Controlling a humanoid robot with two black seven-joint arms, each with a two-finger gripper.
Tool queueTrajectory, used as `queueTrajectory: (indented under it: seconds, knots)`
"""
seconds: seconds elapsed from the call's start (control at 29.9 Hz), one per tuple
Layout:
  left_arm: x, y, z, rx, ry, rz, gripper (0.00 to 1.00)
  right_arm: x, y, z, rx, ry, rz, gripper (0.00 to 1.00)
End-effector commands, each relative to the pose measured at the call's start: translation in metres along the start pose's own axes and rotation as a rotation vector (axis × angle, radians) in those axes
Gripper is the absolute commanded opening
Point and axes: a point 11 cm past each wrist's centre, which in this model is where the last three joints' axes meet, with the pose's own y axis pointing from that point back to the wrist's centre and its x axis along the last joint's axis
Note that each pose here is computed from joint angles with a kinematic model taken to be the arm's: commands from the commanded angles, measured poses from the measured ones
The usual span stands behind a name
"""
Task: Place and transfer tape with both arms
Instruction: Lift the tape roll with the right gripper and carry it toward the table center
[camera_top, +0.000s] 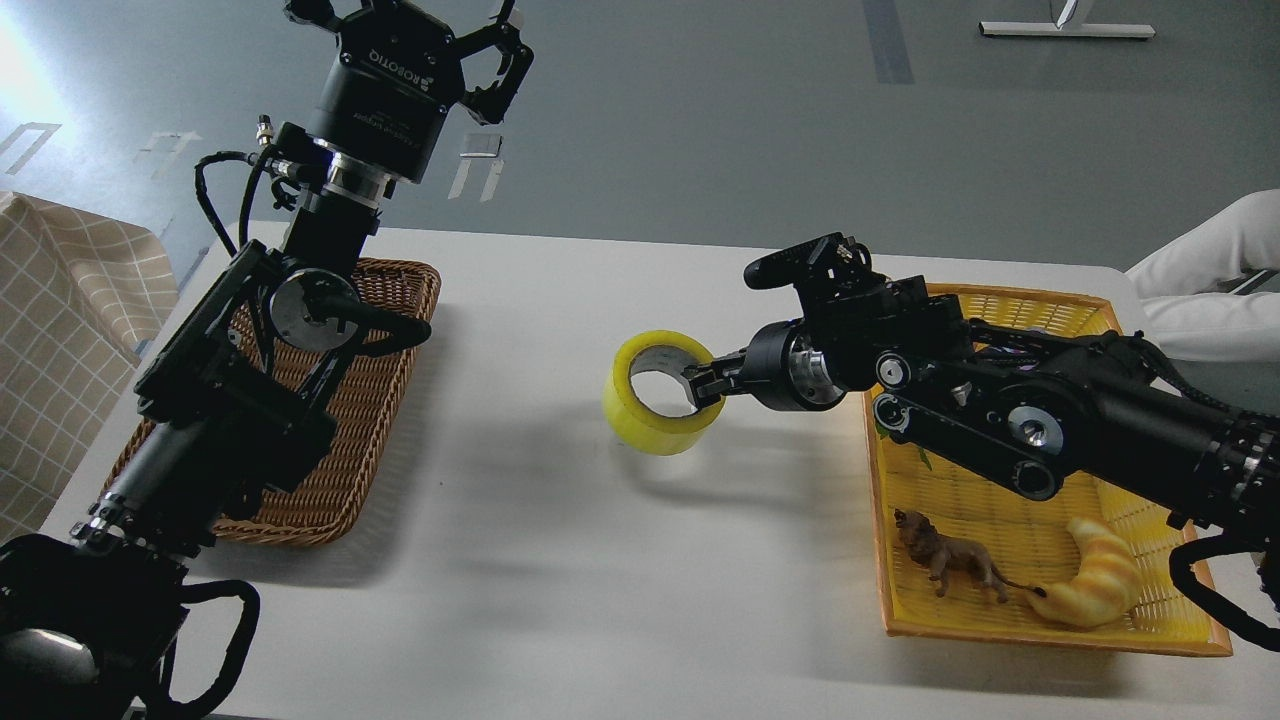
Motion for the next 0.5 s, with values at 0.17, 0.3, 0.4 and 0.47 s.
queueTrajectory:
  seconds: [0.17,0.3,0.4,0.47]
  knots:
    - [0.0,-0.001,0.0,-0.001,0.0,-0.002,0.98,-0.004,-0.014,-0.003,-0.038,0.051,-0.039,0.0]
    - [0.0,0.0,0.0,-0.002,0.001,0.0,0.98,-0.003,-0.017,-0.008,-0.041,0.07,-0.037,0.0]
    - [-0.001,0.0,-0.001,-0.002,0.004,-0.001,0.98,-0.002,-0.021,-0.006,-0.059,0.079,-0.037,0.0]
    - [-0.001,-0.001,-0.001,-0.003,0.006,-0.001,0.98,-0.001,-0.025,-0.007,-0.066,0.076,-0.038,0.01]
